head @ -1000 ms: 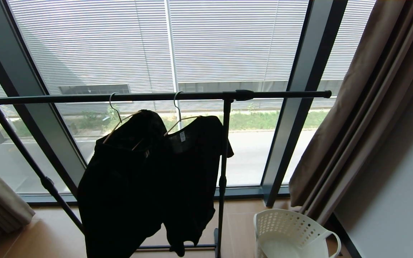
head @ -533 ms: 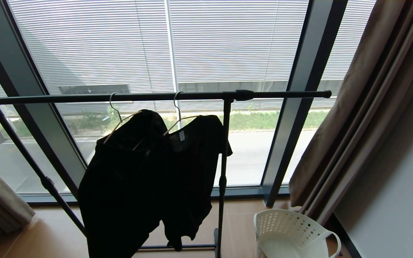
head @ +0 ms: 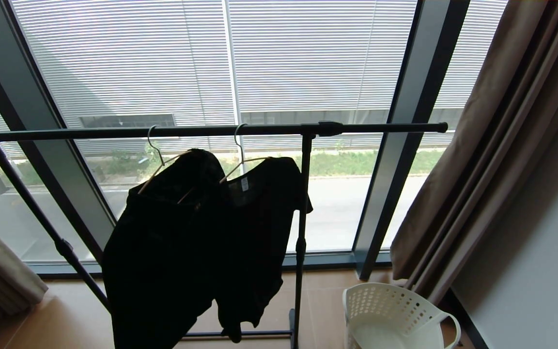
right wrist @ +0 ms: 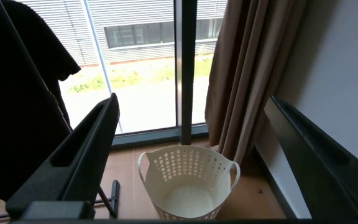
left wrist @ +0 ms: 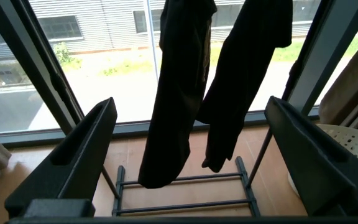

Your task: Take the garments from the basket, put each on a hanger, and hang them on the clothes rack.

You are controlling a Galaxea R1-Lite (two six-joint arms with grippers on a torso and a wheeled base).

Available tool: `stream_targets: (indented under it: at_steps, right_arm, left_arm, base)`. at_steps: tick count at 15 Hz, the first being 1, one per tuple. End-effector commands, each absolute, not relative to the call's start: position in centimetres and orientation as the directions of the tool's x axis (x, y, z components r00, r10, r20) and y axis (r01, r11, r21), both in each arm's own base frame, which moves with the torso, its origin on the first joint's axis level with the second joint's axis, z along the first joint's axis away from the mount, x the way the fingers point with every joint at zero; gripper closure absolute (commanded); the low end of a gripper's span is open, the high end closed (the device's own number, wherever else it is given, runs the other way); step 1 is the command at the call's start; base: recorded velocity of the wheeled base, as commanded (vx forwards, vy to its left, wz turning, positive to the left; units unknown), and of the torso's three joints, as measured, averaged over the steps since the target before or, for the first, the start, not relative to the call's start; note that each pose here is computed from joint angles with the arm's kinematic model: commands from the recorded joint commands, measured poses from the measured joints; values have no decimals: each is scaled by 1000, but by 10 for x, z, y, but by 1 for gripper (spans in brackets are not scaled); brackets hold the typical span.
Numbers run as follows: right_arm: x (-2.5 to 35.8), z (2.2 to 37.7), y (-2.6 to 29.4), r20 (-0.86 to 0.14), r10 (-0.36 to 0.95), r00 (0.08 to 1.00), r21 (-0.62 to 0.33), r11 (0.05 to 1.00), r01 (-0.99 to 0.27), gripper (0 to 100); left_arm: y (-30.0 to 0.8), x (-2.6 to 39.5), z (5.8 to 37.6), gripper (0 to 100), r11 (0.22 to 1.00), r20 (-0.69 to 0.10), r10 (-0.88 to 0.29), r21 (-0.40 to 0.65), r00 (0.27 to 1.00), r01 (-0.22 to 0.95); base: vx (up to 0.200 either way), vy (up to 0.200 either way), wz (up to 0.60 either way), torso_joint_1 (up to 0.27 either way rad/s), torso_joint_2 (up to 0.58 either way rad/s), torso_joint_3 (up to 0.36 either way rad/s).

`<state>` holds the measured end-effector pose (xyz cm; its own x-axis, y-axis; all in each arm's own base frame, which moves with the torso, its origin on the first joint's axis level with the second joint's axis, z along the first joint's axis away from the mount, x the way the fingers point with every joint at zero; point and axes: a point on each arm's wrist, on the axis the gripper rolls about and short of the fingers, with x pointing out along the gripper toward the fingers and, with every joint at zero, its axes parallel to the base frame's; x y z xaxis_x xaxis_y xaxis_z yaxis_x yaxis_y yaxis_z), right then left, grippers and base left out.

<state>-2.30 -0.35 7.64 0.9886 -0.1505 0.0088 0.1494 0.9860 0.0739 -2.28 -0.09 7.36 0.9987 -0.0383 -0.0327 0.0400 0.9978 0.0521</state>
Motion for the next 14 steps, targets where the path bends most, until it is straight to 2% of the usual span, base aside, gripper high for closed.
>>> stream_targets:
  at_steps: [1, 3, 4, 7, 10, 14]
  right_arm:
    - [-23, 77, -4, 11, -150, 989, 74, 986, 149, 0]
    - [-23, 77, -4, 9, -151, 988, 69, 986, 150, 0]
    - [-23, 78, -4, 20, -153, 988, 14, 988, 153, 0]
    - [-23, 78, -3, 20, -122, 992, -34, 992, 123, 0]
    - [-23, 77, -1, 9, -35, 999, -20, 999, 35, 0]
    - [-23, 77, -1, 9, -31, 999, -7, 1000, 31, 0]
  left_arm:
    - [-1, -23, 74, 0, 998, -35, -38, 52, 999, 40]
    - [-1, -23, 74, 0, 998, -35, -38, 52, 999, 40]
    - [-1, -23, 74, 0, 998, -35, -38, 54, 999, 40]
    - [-1, -23, 74, 0, 998, -34, -38, 52, 999, 40]
    - [-1, -23, 74, 0, 998, -35, -38, 52, 999, 40]
    - [-1, -23, 74, 0, 998, -34, -38, 52, 999, 40]
  base:
    - [0, 0, 0, 0, 0, 0]
    - [0, 0, 0, 0, 0, 0]
    - [0, 0, 0, 0, 0, 0]
    - [0, 0, 0, 0, 0, 0]
    - [0, 0, 0, 0, 0, 0]
    - [0, 0, 0, 0, 0, 0]
